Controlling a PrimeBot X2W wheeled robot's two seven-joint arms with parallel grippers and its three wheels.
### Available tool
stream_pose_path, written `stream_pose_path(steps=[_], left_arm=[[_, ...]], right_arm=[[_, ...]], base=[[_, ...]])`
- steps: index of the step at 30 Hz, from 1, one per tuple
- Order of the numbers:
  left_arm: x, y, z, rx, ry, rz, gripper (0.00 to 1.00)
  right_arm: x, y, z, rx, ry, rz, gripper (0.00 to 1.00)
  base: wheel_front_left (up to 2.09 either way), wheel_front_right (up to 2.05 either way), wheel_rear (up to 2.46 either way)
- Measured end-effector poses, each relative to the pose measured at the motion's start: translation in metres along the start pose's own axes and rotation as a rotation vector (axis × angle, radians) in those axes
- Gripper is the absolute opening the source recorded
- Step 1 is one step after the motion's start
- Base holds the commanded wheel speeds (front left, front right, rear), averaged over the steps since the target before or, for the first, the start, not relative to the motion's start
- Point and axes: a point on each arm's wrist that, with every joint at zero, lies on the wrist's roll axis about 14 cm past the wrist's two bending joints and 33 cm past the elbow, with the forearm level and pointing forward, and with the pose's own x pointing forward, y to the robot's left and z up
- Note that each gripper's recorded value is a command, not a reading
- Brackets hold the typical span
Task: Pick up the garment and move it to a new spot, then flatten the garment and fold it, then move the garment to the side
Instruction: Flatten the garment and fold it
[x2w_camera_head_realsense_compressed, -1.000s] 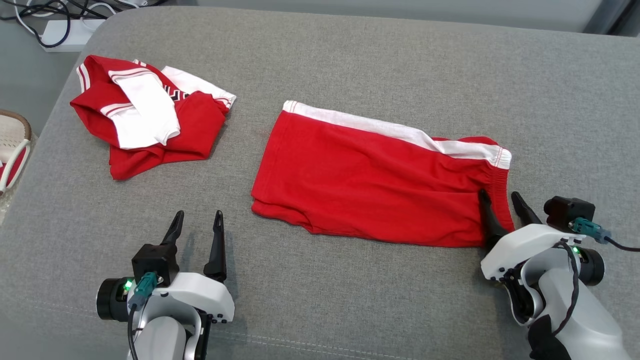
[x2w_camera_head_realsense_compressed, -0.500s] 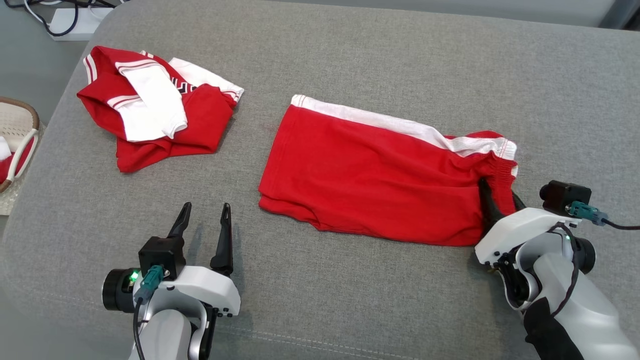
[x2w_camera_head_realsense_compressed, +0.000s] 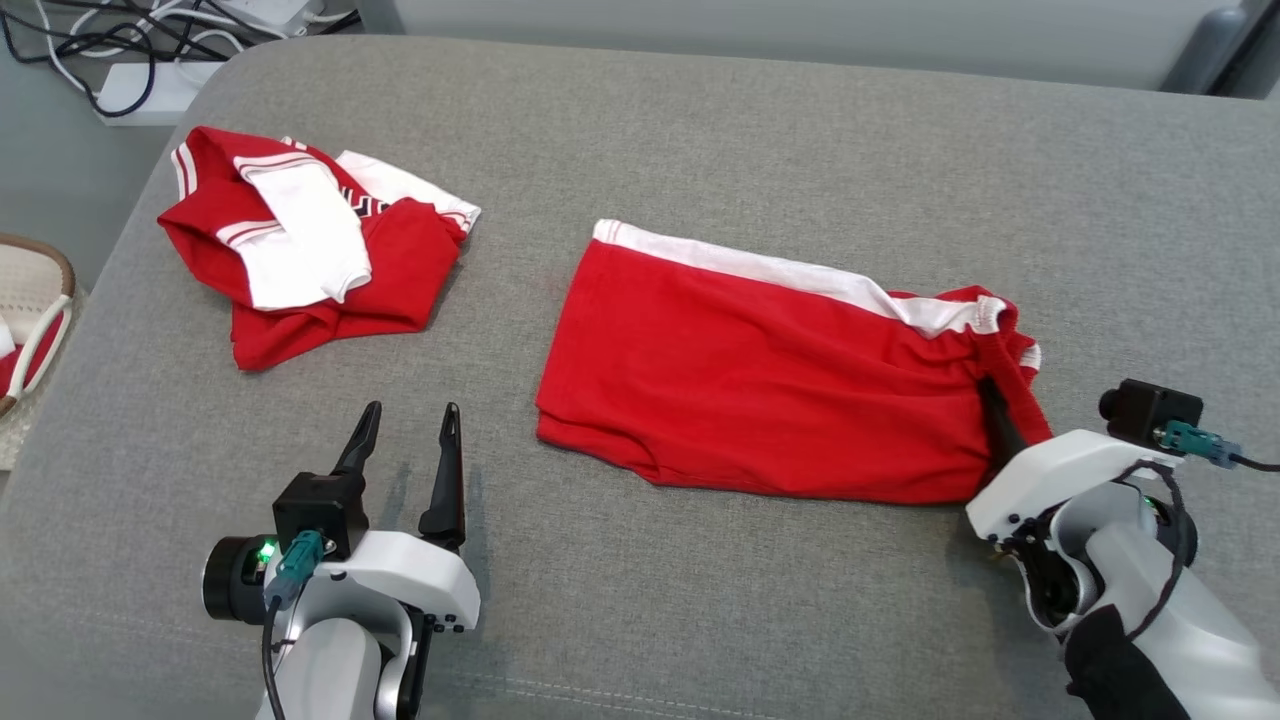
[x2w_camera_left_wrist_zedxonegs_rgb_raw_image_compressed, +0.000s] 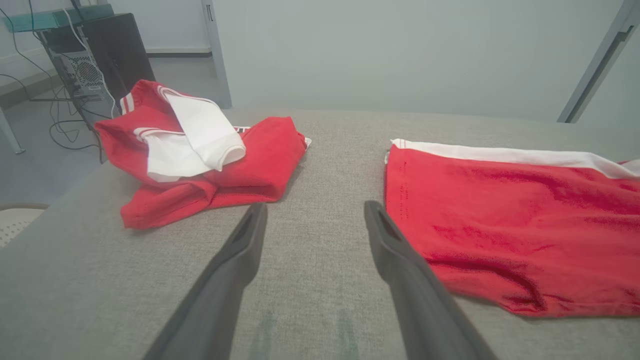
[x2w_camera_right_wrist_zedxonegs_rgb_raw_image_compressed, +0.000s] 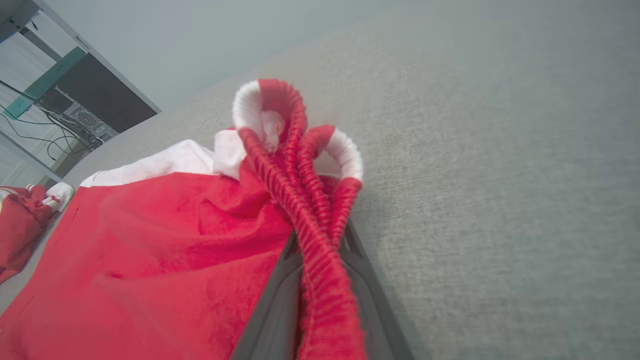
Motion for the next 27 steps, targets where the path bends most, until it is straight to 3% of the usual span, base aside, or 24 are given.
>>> stream_pose_path(steps=[7, 11, 17, 22, 27], left_arm=[[0.002, -0.020, 0.008, -0.009, -0.023, -0.056, 1.00], [0.000, -0.030, 0.008, -0.011, -0.023, -0.084, 1.00], [-0.005, -0.037, 0.004, -0.024, -0.012, -0.104, 1.00], [-0.015, -0.039, -0.002, -0.032, 0.007, -0.113, 1.00], [-0.025, -0.034, -0.005, -0.039, 0.017, -0.105, 1.00]], right_arm=[[-0.027, -0.054, 0.026, -0.010, -0.059, -0.117, 0.00], [-0.034, -0.061, 0.046, -0.033, -0.107, -0.121, 0.00], [-0.026, -0.002, 0.056, -0.042, -0.116, 0.052, 0.00], [-0.020, 0.068, 0.042, 0.005, -0.028, 0.235, 0.00], [-0.012, 0.110, 0.027, -0.014, 0.053, 0.342, 0.00]], base=[[0.00, 0.00, 0.00], [0.00, 0.00, 0.00], [0.00, 0.00, 0.00], [0.00, 0.00, 0.00], [0.00, 0.00, 0.00]])
